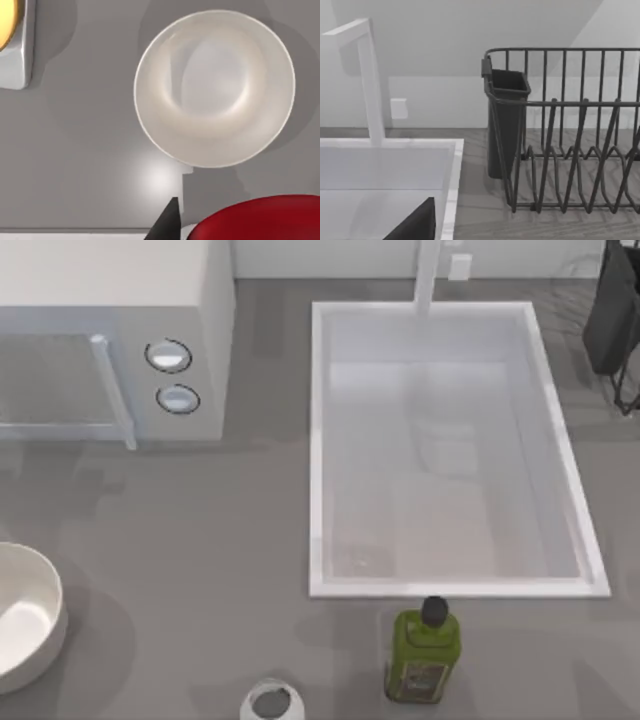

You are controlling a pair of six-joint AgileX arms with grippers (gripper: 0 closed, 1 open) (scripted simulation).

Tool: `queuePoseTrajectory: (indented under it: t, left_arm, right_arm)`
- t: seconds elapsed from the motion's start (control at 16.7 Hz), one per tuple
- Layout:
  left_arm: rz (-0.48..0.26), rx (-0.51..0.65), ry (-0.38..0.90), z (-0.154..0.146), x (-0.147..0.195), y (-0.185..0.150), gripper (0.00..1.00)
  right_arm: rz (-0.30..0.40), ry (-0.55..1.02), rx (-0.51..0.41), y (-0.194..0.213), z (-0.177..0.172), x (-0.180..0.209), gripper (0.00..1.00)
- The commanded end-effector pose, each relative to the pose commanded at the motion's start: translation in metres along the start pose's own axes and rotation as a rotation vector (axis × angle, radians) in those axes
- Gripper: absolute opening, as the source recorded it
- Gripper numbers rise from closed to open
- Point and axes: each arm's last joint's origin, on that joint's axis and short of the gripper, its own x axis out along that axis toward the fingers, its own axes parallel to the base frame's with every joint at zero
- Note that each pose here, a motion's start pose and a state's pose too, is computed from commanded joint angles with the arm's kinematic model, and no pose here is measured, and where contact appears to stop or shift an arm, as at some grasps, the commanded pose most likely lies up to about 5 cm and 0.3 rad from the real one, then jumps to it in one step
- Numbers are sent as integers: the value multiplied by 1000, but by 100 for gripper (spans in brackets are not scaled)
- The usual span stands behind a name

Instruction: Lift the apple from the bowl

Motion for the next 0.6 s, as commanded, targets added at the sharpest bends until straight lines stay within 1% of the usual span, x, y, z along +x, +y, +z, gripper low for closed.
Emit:
queuePoseTrajectory:
  t: [0.36, 0.48, 0.6]
  left_arm:
    - [-1, -2, 8, 3, 3, -2, 0]
    - [-6, -3, 24, 13, 12, -15, 0]
    - [-12, -3, 43, 23, 27, -40, 0]
  right_arm:
    - [0, 0, 0, 0, 0, 0, 100]
    - [0, 0, 0, 0, 0, 0, 100]
    - [0, 0, 0, 0, 0, 0, 100]
